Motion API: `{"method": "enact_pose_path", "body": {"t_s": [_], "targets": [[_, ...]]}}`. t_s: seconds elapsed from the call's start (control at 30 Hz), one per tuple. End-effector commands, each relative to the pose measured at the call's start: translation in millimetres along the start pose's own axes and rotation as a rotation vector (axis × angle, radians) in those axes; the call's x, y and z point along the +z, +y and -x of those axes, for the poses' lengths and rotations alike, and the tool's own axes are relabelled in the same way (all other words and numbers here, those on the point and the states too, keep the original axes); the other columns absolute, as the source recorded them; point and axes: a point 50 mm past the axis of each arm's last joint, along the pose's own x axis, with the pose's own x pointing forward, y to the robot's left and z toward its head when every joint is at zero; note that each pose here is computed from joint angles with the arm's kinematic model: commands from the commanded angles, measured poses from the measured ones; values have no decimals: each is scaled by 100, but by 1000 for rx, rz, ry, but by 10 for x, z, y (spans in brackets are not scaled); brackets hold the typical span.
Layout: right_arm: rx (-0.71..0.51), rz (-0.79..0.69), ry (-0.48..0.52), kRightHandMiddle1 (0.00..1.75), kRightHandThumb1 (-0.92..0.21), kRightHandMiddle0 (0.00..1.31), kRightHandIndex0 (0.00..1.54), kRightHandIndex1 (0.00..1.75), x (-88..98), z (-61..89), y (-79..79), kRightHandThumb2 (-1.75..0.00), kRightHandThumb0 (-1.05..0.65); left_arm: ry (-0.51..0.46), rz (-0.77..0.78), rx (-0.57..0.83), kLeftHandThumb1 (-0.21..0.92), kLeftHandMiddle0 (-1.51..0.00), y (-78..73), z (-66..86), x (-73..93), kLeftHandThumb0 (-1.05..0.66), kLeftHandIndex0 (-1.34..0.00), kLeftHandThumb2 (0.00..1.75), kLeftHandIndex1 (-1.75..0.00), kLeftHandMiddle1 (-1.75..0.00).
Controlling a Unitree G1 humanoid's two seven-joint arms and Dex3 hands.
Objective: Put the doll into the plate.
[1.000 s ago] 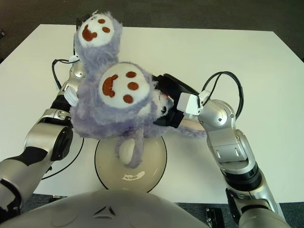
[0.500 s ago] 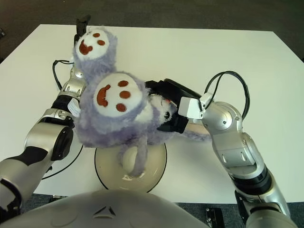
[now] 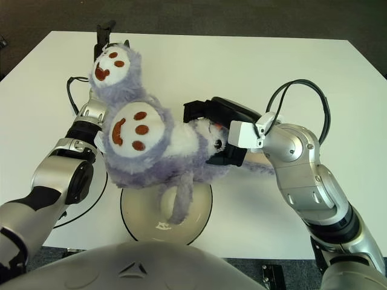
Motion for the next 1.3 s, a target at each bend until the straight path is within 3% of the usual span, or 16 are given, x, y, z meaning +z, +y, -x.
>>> {"method": "enact_pose_path", "body": {"t_s": [0.0, 0.07, 0.13, 0.17, 0.23, 0.3, 0.37, 0.73, 1.27], "targets": [[11, 7, -1, 157, -45, 45, 47, 175, 7, 17, -52, -111, 0, -20, 12, -7, 92, -21, -1, -57, 80, -76, 0, 76, -81, -106], [18, -4, -5, 162, -59, 37, 38, 169, -3, 24, -54, -92, 0, -15, 19, -12, 92, -21, 0, -61, 78, -76, 0, 76, -78, -107], [23, -7, -10, 163, -65, 38, 23, 160, -5, 29, -55, -82, -18, -13, 23, -13, 92, -22, -1, -62, 77, -75, 0, 77, -77, -107], [24, -8, -13, 159, -48, 26, 16, 155, -7, 32, -58, -95, -21, -13, 25, -14, 92, -21, -2, -63, 77, -75, 0, 77, -76, -107], [31, -15, -24, 156, -31, 14, 9, 151, -7, 46, -60, -110, -24, -11, 30, -15, 92, -21, -6, -65, 79, -75, 0, 76, -75, -107], [35, -33, -37, 152, -20, 6, 4, 147, -7, 56, -62, -119, -26, -7, 34, -17, 92, -21, -11, -69, 81, -75, 0, 76, -74, -108], [35, -48, -45, 148, -17, 3, 2, 143, -7, 69, -67, -122, -27, -4, 39, -19, 92, -21, -14, -71, 81, -75, 0, 77, -73, -108], [6, 4, -27, 123, -18, 0, 0, 107, -29, 91, -124, -117, -40, -13, 54, -29, 92, -22, -31, -74, 96, -77, 0, 74, -75, -108], [4, 45, -50, 110, -25, 0, 1, 87, -47, 77, -160, -110, -48, -16, 65, -23, 92, -23, -52, -90, 130, -77, 0, 73, -80, -108]]}}
